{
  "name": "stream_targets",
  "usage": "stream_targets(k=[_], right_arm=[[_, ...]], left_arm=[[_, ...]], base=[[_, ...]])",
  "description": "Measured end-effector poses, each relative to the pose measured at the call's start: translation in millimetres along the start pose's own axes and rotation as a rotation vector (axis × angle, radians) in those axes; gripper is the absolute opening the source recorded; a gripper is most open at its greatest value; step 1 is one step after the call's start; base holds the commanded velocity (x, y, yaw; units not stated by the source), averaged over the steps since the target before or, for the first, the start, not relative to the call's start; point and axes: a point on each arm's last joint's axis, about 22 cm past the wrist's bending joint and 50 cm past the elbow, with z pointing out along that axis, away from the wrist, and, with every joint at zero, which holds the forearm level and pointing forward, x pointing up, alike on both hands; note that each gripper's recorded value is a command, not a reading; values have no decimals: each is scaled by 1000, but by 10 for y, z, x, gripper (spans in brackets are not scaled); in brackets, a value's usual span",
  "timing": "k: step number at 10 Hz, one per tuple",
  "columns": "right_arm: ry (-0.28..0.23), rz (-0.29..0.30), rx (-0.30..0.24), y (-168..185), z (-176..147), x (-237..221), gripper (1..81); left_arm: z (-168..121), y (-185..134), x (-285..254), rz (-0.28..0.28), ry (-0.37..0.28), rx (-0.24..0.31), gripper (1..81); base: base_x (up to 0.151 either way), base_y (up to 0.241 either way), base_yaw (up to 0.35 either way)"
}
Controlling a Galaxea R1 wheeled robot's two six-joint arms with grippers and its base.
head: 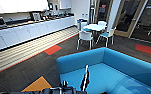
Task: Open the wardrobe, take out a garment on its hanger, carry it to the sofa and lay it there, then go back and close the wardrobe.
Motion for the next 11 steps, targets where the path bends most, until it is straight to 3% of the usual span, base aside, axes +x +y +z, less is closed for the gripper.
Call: stream_targets(k=[11], right_arm=[[-2, 0, -1, 1, 0, -11, 811]], left_arm=[[-9, -6, 4, -3, 1, 2, 10]], base=[[0, 0, -314]])
